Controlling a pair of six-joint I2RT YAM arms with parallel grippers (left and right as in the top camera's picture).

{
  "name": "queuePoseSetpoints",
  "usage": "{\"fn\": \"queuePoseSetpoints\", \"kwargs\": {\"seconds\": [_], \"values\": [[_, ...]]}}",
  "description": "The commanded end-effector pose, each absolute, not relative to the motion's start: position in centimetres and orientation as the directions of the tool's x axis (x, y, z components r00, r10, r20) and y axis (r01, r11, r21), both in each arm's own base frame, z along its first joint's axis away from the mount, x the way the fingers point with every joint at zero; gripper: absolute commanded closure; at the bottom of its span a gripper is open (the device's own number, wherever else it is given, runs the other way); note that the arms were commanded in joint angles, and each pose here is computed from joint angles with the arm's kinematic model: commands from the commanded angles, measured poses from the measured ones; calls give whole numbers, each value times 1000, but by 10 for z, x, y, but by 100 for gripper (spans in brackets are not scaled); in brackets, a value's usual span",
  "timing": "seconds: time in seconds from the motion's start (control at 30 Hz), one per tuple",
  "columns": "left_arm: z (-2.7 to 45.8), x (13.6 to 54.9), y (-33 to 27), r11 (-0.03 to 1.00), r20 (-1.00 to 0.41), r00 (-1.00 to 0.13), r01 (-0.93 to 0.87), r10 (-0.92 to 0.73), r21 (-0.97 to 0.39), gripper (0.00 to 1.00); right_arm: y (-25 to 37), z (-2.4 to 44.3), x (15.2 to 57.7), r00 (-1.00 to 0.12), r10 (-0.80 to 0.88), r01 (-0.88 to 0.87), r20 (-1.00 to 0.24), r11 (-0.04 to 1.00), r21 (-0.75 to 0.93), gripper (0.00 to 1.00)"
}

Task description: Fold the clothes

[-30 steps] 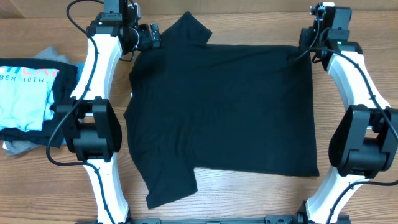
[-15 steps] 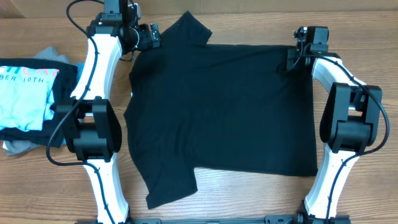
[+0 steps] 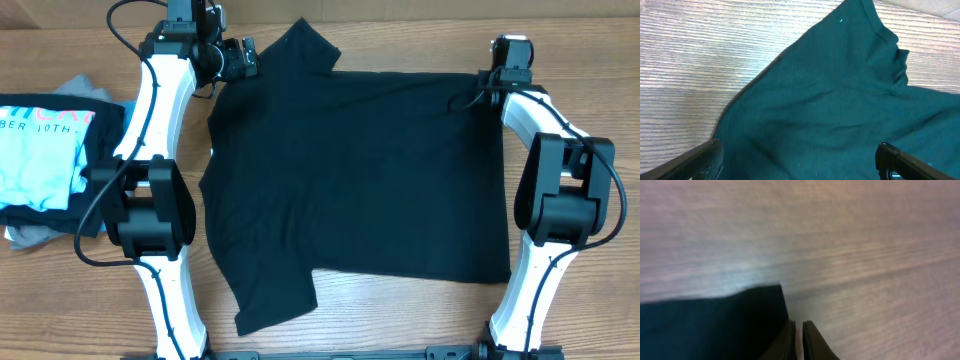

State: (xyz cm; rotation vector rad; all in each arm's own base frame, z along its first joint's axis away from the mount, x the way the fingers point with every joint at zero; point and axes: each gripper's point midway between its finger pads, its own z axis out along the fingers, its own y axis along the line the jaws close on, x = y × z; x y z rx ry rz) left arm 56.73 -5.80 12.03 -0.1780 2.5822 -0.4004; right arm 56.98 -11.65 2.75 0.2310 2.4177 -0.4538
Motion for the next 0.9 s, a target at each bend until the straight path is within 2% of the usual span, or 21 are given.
{"fn": "queuePoseSetpoints", "kwargs": {"seconds": [0.0,0.1,0.2,0.27,0.37,0.5,0.63,0.73,0.87], "values": [[139,569,-58,942,-497,-840,-45,-216,-333,0,-125,119,576,-624,170,433,-763,888,-156,89],[139,569,-58,942,-497,-840,-45,-216,-333,0,-123,181,561,-528,284,490,-800,872,-14,78],[139,569,-58,942,-497,-840,-45,-216,-333,0,-115,238,537,-481,338,455,-809,885,99,41],[139,569,-58,942,-497,-840,-45,-216,-333,0,-113,262,516,-468,382,451,-797,879,156,36],[139,569,-58,942,-497,-840,-45,-216,-333,0,-110,278,476,-487,479,479,-730,846,235,34],[139,569,-58,942,-497,-840,-45,-216,-333,0,-106,268,430,-557,584,522,-590,799,298,34],[139,569,-58,942,-497,-840,-45,-216,-333,0,-108,239,380,-637,656,605,-404,751,265,31],[139,569,-58,942,-497,-840,-45,-216,-333,0,-112,223,341,-648,714,684,-264,699,211,33],[139,569,-58,942,-497,-840,-45,-216,-333,0,-112,214,305,-649,747,733,-142,664,148,32]]}}
